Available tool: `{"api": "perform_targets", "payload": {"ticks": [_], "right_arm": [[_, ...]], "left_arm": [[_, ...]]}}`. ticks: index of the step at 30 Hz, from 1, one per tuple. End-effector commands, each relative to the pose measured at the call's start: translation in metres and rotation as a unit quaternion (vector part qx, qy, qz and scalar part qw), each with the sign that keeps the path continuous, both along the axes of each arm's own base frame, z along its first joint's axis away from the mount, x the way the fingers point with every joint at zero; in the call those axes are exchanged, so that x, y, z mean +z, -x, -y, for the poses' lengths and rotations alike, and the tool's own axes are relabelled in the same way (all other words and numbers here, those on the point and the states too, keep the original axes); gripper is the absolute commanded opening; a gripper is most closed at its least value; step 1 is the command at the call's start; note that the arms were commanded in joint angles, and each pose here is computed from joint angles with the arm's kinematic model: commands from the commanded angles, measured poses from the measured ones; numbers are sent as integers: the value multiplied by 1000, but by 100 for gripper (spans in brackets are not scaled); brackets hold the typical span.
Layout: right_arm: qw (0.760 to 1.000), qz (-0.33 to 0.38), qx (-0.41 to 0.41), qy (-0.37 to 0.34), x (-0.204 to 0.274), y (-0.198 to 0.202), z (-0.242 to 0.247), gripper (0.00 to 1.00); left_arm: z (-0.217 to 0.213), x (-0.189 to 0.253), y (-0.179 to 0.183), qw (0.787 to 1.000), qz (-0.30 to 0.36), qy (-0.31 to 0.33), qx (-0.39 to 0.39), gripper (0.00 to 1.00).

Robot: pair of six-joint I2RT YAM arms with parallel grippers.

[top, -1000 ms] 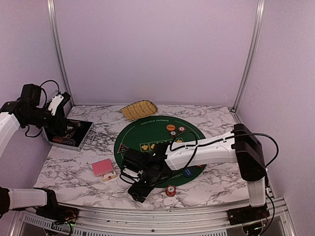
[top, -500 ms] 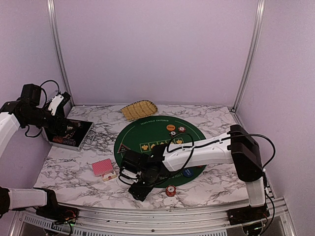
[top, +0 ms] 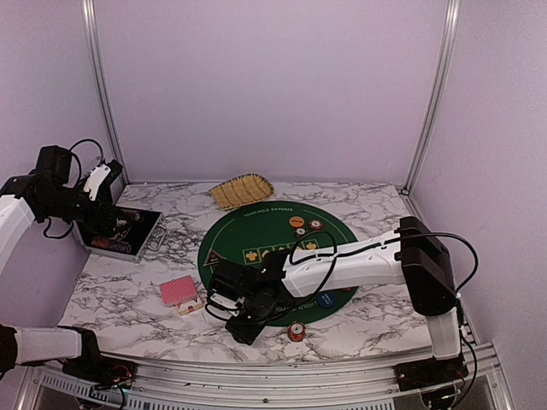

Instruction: Distribute texas hold em gaming equipment

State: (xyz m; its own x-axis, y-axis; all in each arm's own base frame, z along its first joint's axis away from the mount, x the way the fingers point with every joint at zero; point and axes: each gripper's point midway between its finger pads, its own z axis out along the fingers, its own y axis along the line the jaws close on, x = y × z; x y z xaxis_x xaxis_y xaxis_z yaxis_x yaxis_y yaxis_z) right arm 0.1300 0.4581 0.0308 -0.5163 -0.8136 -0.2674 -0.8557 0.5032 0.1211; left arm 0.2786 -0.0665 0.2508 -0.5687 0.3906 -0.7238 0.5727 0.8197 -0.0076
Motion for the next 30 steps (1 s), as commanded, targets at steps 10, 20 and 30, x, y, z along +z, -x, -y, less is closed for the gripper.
{"api": "perform_targets", "payload": {"ticks": [10, 20, 30], "right_arm": [[1000, 15, -1, -18, 16, -5, -11, 31], [999, 24, -6, -34, 47, -7, -12, 23], [997, 38, -65, -15, 52, -38, 28, 18]], "left_arm": [[0, 1, 8, 1000, -6, -2, -3, 99], [0, 0, 8, 1000, -7, -2, -4, 99], [0, -6, 10, 1000, -11, -7, -7, 99]]}}
